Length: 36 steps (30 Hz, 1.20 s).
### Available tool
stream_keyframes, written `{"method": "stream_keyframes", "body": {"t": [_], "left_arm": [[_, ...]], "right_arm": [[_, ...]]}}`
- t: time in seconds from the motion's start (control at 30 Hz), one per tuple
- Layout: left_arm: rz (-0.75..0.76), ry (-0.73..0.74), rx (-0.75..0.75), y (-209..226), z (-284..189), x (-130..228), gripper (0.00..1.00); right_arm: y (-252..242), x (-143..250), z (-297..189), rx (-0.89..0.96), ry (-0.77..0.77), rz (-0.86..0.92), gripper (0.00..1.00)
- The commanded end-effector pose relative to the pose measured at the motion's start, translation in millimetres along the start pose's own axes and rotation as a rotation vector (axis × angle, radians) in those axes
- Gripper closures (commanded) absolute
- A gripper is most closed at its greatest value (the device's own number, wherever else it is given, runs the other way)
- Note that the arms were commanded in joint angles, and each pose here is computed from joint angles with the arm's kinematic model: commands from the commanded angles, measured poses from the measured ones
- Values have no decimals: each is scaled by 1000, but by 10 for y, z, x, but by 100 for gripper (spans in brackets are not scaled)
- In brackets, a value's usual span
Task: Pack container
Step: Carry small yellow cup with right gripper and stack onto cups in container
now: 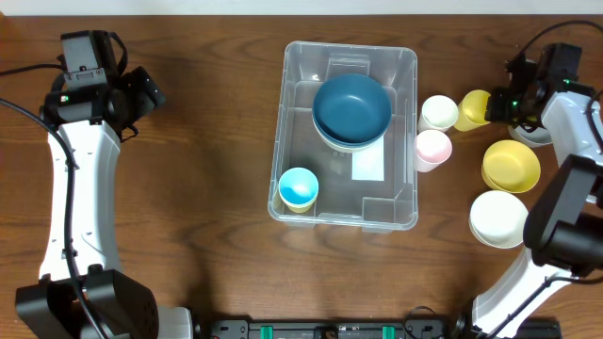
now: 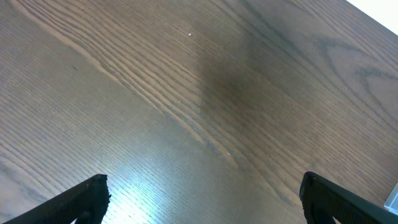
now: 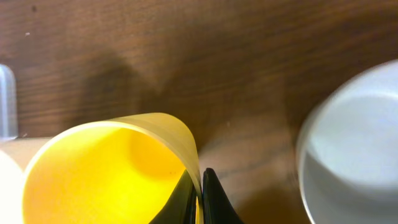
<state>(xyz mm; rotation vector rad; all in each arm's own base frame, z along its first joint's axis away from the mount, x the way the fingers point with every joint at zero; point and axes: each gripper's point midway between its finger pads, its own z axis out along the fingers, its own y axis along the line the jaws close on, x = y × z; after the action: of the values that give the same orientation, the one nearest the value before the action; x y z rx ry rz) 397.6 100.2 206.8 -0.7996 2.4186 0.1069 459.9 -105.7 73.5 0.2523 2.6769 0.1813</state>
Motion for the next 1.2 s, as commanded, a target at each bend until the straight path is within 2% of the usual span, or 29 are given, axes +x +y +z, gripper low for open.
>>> {"method": "stream_keyframes", "body": {"t": [0.0,0.13,0.27,0.37,0.47,0.6,0.8,0.97,1.17], "left_arm": [[-3,-18,-8,26,-48,-48,2],[-3,-18,-8,26,-48,-48,2],[-3,-18,-8,26,-48,-48,2],[-3,-18,-8,26,-48,-48,2],[-3,-18,-8,26,-48,-48,2],[-3,-18,-8,26,-49,-49,2],[-3,-18,-8,26,-48,-48,2],[-3,-18,-8,26,-48,-48,2],[-3,-18,-8,26,-48,-48,2]], "right_arm": [[135,-395,-717,16,-164,3,99],[424,-456,-1350,-19,-255,-3,99],[933,-373,-1992,-69,-350,-98,99],[1426,-171,-2373,-137,-390,-197,99],[1919,169,-2564,-241,-355,-301,99],[2446,673,-2599,-339,-242,-426,99],[2987,1304,-2397,-424,-69,-596,99],[3331,1650,-2228,-451,19,-705,99],[3550,1845,-1873,-384,78,-789,99]]}}
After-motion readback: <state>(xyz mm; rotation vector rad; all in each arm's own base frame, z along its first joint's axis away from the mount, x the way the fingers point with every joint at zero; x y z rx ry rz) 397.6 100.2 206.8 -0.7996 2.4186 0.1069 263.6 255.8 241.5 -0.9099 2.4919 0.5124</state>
